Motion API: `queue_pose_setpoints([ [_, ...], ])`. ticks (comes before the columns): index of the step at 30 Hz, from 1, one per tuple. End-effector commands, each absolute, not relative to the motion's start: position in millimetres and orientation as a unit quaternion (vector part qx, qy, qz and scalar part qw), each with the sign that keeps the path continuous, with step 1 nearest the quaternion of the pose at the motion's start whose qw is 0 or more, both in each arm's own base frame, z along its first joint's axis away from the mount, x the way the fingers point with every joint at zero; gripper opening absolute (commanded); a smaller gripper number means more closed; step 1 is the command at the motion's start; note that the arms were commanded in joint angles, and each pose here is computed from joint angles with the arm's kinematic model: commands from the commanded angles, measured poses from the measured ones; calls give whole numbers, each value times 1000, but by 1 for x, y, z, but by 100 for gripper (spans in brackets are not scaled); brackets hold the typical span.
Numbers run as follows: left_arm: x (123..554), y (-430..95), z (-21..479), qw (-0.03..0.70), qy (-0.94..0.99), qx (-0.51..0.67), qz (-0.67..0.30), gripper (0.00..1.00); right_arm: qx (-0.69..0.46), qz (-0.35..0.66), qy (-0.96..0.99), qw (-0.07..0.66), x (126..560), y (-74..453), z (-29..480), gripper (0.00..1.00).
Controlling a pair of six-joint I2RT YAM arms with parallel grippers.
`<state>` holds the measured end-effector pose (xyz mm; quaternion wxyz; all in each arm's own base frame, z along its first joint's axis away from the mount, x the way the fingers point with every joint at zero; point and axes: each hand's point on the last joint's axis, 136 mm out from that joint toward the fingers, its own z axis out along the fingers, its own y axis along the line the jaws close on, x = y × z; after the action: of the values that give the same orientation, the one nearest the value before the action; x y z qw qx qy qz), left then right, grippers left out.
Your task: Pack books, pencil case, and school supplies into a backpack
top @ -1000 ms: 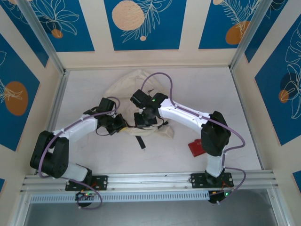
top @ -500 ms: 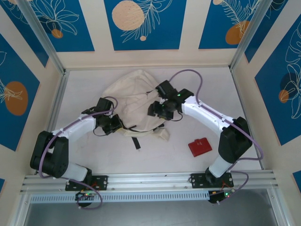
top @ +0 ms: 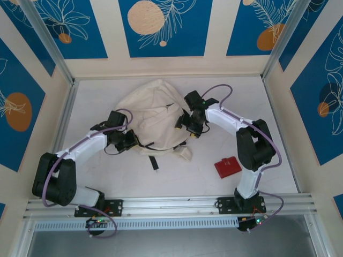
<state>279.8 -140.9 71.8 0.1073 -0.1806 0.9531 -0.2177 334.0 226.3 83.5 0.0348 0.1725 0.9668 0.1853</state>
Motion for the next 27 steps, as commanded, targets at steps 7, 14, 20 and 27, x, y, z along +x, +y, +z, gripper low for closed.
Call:
queue_pose_setpoints([
  [7,276,-138,78,106,952,-177,-225,0,201,178,963,-14,336,224,52,58],
  [14,275,-139,77,104,952,-178,-227,0,183,154,971,1,344,219,55,29],
  [20,273,-138,74,101,953,-179,-224,0,132,165,974,80,363,219,103,9],
  [27,271,-138,72,98,953,-177,-225,0,27,220,956,191,392,237,171,8],
])
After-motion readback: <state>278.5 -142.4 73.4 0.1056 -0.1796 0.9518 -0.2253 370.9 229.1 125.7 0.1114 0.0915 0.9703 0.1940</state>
